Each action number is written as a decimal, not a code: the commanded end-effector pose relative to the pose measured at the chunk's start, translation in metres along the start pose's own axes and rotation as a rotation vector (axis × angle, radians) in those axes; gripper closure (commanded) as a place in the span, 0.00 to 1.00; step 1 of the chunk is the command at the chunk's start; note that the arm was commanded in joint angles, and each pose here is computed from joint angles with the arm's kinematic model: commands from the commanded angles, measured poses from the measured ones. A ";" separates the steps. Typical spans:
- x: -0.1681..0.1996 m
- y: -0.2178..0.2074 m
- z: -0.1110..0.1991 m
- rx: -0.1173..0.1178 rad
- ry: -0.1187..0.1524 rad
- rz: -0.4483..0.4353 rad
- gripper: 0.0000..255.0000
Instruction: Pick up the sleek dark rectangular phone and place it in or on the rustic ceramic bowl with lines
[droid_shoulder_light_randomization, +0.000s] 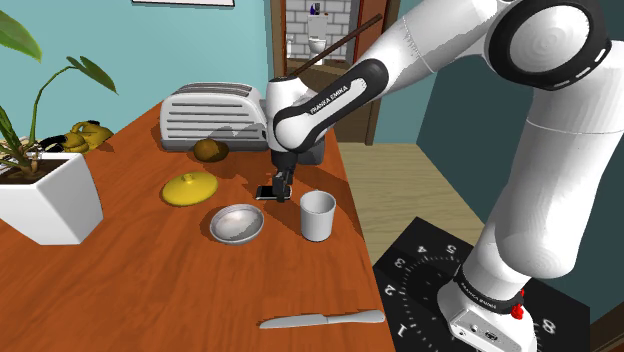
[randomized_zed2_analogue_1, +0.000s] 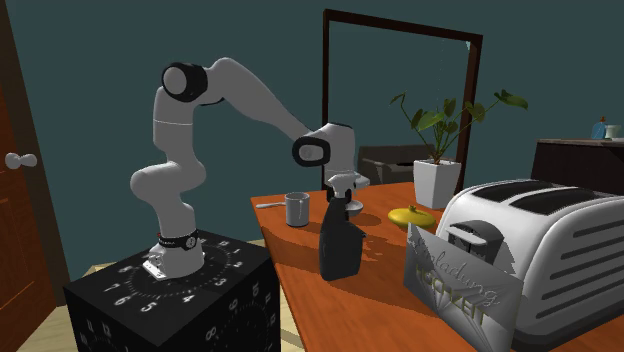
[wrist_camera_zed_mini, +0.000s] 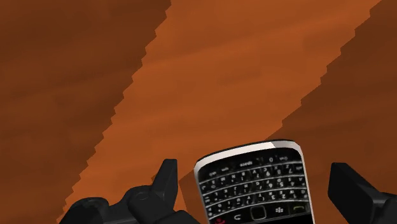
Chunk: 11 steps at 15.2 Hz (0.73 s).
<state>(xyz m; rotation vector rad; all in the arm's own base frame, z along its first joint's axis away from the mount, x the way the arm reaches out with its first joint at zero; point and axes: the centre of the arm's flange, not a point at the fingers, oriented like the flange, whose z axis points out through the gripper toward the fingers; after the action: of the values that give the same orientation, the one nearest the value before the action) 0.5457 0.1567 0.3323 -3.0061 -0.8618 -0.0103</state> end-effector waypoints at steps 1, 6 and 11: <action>0.000 0.000 0.000 0.000 0.000 0.000 0.00; 0.000 0.000 0.000 0.000 0.000 0.000 1.00; 0.000 0.000 0.000 0.000 0.000 0.000 1.00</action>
<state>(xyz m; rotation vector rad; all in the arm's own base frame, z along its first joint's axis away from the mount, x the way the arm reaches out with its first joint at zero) 0.5457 0.1568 0.3320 -3.0060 -0.8619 -0.0104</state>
